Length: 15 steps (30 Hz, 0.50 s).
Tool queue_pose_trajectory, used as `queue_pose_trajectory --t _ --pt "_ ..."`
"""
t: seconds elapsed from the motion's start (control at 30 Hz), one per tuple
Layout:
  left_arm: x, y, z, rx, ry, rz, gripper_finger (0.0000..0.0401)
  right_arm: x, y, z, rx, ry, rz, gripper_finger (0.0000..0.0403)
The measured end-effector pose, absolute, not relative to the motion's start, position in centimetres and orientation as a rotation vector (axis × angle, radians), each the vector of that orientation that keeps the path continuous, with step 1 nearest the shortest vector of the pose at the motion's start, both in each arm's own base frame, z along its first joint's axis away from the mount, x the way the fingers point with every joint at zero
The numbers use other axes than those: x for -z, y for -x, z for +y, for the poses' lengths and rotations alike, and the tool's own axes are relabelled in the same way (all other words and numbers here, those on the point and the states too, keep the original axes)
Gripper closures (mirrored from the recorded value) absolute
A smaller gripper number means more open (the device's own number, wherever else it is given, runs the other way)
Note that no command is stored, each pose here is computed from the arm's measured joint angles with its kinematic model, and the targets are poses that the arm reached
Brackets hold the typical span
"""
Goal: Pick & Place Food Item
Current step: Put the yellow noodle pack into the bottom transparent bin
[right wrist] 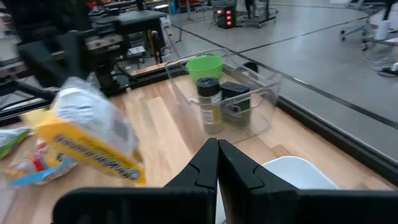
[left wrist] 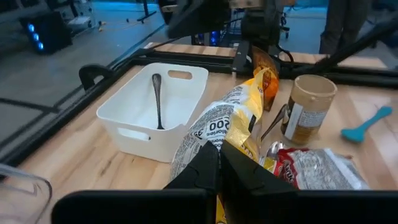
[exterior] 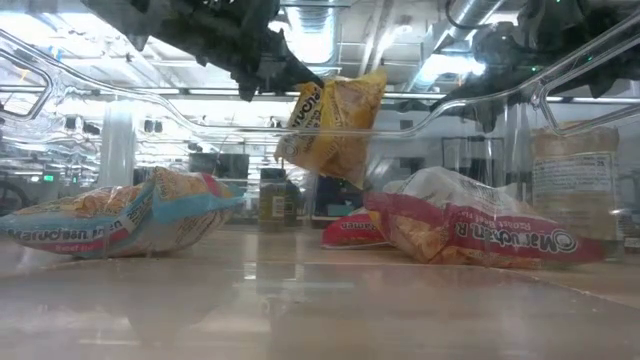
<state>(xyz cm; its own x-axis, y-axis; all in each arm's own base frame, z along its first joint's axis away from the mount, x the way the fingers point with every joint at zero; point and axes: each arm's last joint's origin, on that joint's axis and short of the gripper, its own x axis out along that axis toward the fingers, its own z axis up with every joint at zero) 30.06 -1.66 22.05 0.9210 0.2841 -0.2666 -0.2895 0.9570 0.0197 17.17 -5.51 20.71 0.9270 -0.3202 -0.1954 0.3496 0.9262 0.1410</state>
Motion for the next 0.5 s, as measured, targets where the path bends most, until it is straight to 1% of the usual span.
queue_pose_trajectory --t 0.17,0.5 --pt "-22.0 -30.1 -1.2 -0.320 0.093 0.262 0.0401 -20.7 -17.4 -4.7 0.294 -0.146 0.178 0.0399" --pt "-21.5 -29.8 -1.0 -0.324 0.107 0.245 0.0401 -20.7 -17.9 -2.4 0.156 -0.028 0.195 0.0399"
